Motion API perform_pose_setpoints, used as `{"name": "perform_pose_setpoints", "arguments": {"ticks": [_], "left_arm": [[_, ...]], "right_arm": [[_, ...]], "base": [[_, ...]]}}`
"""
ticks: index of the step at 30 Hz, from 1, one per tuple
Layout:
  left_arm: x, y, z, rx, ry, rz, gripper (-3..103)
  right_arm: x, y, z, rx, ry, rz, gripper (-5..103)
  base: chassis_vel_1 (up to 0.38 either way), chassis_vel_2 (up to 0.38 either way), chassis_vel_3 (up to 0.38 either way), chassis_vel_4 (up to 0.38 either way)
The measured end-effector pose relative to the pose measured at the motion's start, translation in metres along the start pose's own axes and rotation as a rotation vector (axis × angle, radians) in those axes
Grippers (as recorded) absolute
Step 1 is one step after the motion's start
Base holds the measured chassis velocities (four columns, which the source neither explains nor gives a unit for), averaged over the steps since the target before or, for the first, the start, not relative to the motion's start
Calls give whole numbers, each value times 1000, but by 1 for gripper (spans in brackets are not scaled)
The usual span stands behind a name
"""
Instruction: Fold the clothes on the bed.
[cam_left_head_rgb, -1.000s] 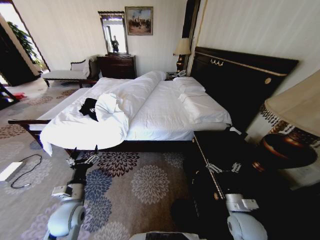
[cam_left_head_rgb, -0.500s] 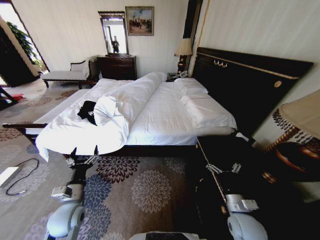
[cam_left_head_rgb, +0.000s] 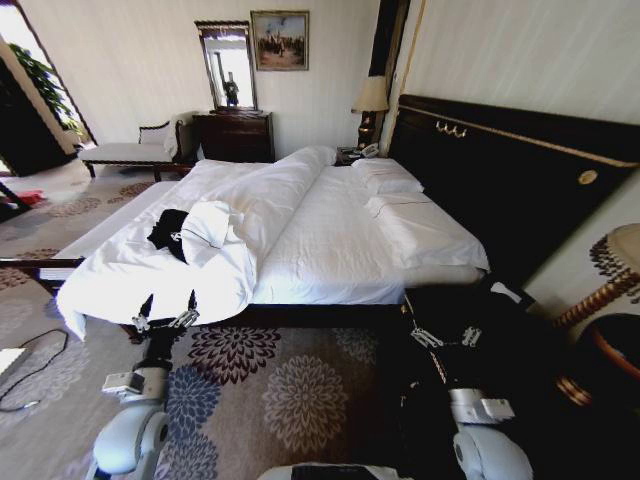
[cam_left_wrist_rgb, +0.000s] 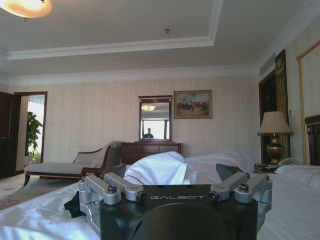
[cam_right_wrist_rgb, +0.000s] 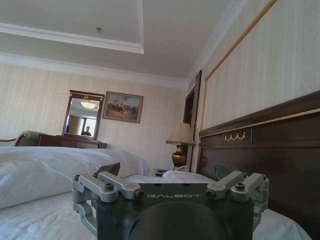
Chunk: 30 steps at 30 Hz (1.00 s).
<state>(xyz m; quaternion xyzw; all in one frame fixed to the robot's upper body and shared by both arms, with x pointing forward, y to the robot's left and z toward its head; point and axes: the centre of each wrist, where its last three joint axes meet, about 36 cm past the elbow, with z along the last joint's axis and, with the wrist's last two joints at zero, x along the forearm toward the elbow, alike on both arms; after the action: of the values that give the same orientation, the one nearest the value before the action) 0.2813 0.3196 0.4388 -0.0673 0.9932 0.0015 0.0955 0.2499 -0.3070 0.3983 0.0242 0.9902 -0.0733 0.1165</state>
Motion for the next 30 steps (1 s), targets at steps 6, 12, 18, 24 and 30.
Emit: {"name": "perform_pose_setpoints", "arguments": {"ticks": [6,12,18,24,30], "left_arm": [[-1,0,3,2,5,0,100],[-2,1,5,0,9,0,100],[-4,2,7,1,11,0,100],[-5,1,7,4,9,2,100],[-5,1,7,4,8,3,100]], "right_arm": [[0,0,2,0,3,2,100],[-1,1,4,-2,4,7,100],[-2,2,6,-5,5,12,100],[-4,0,6,-4,1,19,100],[-6,-1,8,-6,2,27,100]], "base": [[-163,153,159,-146],[-146,147,132,-151],[-129,147,140,-142],[-164,152,159,-158],[-156,166,160,-156]]}}
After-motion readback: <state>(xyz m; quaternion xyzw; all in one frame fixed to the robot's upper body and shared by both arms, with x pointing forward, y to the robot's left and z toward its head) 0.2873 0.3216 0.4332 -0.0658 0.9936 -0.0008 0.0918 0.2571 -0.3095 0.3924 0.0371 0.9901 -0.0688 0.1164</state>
